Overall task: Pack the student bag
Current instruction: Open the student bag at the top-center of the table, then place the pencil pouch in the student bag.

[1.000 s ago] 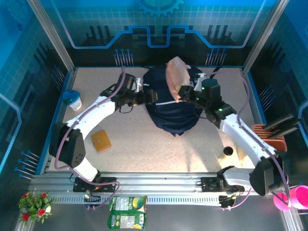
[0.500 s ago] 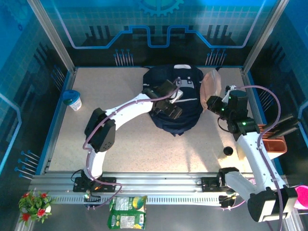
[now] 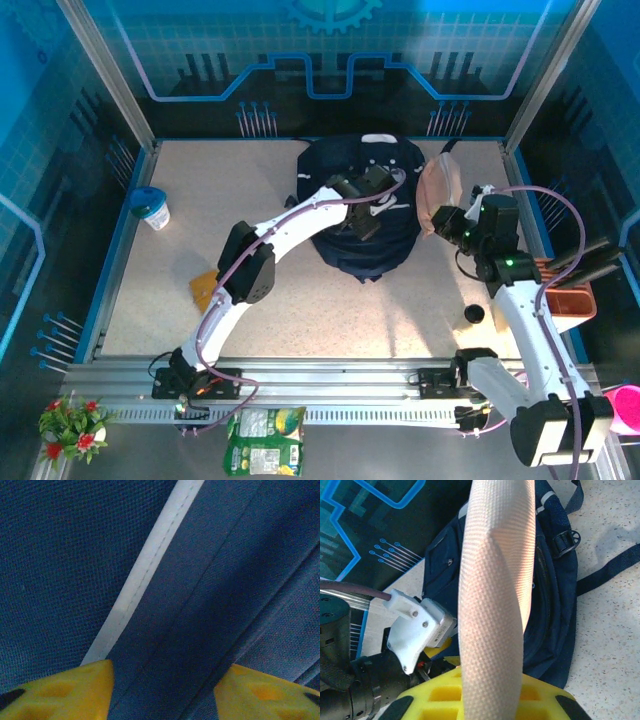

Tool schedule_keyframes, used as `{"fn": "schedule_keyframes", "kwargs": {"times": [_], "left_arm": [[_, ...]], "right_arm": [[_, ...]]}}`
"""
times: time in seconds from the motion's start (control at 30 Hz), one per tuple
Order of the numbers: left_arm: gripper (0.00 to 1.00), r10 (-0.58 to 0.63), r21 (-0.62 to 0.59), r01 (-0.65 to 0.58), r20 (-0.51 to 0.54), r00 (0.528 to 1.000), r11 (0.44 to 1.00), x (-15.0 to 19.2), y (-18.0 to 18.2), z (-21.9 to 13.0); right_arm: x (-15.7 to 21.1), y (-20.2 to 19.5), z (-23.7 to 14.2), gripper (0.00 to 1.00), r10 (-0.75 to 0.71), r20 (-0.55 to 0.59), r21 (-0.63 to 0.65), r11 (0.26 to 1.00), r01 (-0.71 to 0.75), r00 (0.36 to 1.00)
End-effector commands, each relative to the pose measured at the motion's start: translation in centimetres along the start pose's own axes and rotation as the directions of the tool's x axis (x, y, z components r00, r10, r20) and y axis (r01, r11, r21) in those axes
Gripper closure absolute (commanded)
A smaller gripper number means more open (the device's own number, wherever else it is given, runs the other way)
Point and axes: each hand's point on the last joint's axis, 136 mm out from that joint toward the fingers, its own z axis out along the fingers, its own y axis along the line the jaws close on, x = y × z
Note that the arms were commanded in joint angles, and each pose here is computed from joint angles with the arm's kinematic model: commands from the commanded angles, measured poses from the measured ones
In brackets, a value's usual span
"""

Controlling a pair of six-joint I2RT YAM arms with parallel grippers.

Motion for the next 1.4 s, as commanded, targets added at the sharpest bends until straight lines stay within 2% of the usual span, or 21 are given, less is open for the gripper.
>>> {"fn": "schedule_keyframes", "kwargs": {"times": [0.0,0.1,0.27,0.43,0.57,0.67,0.83,0.97,1.13,1.37], "left_arm": [[0.6,-0.054,-0.028,0.055,0.01,0.998,0.998,-0.6,1.7,-1.6],[0.73,-0.104,0.014,0.104,0.052,0.993,0.995,-1.7,2.3,-2.7],[1.0,-0.179,0.134,0.165,0.098,0.979,0.977,-2.6,3.0,-4.4],[1.0,-0.272,0.205,0.234,0.181,0.945,0.95,-4.2,5.1,-7.2],[1.0,-0.387,0.254,0.319,0.289,0.876,0.913,-6.1,7.6,-10.1],[1.0,-0.432,0.304,0.332,0.374,0.82,0.893,-7.7,8.2,-12.2],[1.0,-0.482,0.4,0.315,0.441,0.757,0.861,-9.9,7.8,-14.8],[1.0,-0.498,0.438,0.302,0.453,0.739,0.847,-10.5,7.3,-15.6],[1.0,-0.493,0.447,0.286,0.464,0.736,0.847,-10.5,6.7,-16.5],[1.0,-0.495,0.448,0.284,0.477,0.726,0.848,-8.6,6.3,-17.9]], "right_arm": [[-0.8,0.6,-0.8,0.93,0.008,0.035,-0.032,0.999,-0.007,0.999],[-1.0,0.4,-1.2,0.92,0.005,0.047,-0.021,1.0,-0.004,0.999],[-1.4,-0.2,-2.2,0.92,0.002,0.079,0.023,1.0,-0.004,0.997],[-1.8,-2.0,-3.6,0.91,0.014,0.131,0.122,0.992,-0.03,0.991],[-1.2,-3.0,-4.0,0.91,0.04,0.13,0.158,0.986,-0.061,0.991],[0.0,-2.6,-3.2,0.91,0.081,0.068,0.12,0.989,-0.089,0.994],[2.4,1.1,-1.3,0.91,0.158,-0.119,-0.063,0.984,-0.166,0.98],[3.8,3.9,0.1,0.91,0.15,-0.211,-0.139,0.974,-0.182,0.966],[5.3,5.1,2.7,0.91,0.173,-0.285,-0.149,0.964,-0.222,0.943],[5.5,6.0,6.1,0.9,0.156,-0.293,-0.168,0.963,-0.212,0.943]]}}
